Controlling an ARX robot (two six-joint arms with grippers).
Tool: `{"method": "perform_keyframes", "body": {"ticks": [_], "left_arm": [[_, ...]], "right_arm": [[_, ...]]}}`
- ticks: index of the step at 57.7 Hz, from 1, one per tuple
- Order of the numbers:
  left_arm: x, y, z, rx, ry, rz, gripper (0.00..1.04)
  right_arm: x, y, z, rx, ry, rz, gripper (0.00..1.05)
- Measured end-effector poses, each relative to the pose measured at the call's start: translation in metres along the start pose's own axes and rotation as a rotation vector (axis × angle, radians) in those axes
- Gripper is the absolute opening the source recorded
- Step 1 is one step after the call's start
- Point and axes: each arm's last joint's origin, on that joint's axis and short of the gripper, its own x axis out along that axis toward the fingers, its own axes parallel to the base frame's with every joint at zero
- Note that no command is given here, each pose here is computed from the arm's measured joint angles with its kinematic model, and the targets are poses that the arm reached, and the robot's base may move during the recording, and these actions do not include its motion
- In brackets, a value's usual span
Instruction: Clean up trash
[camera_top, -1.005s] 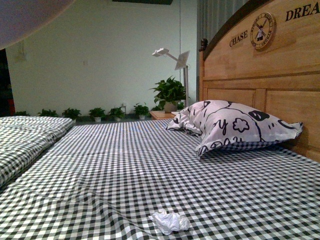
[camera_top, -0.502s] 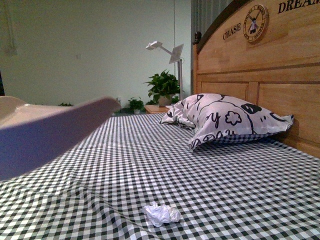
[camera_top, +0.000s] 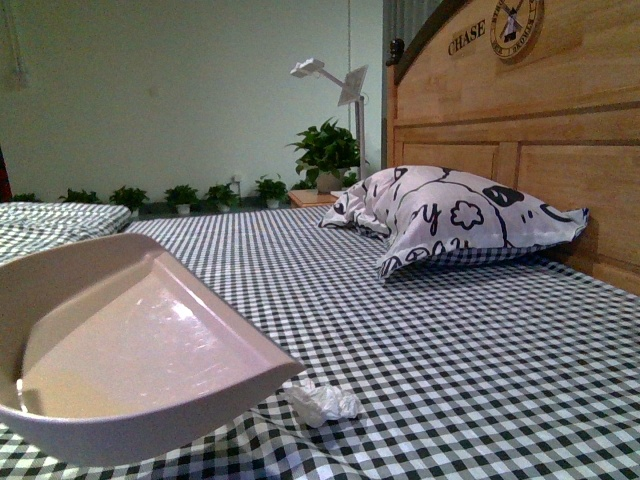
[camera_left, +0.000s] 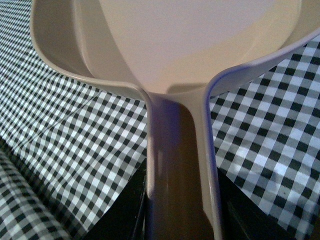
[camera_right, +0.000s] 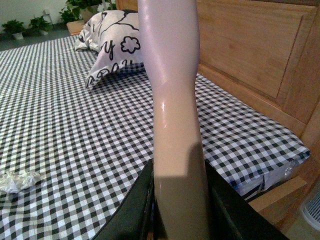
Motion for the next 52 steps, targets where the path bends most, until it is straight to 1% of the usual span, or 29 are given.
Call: {"method": "perform_keyframes", "body": {"ticks": [12, 29, 52], "left_arm": [[0.02, -0.009, 0.008, -0.019, -0.002, -0.072, 0.28], [0.042, -0.012, -0.003, -0.13, 0.033, -0.151, 0.28], [0.06, -0.021, -0.008, -0.156, 0.072, -0.222, 0.28]], "right_arm": [[0.0, 0.0, 0.0, 0.0, 0.0, 0.0, 0.23], [0.0, 0.0, 0.0, 0.0, 0.0, 0.0, 0.23], [0.0, 0.0, 0.0, 0.0, 0.0, 0.0, 0.23]]}}
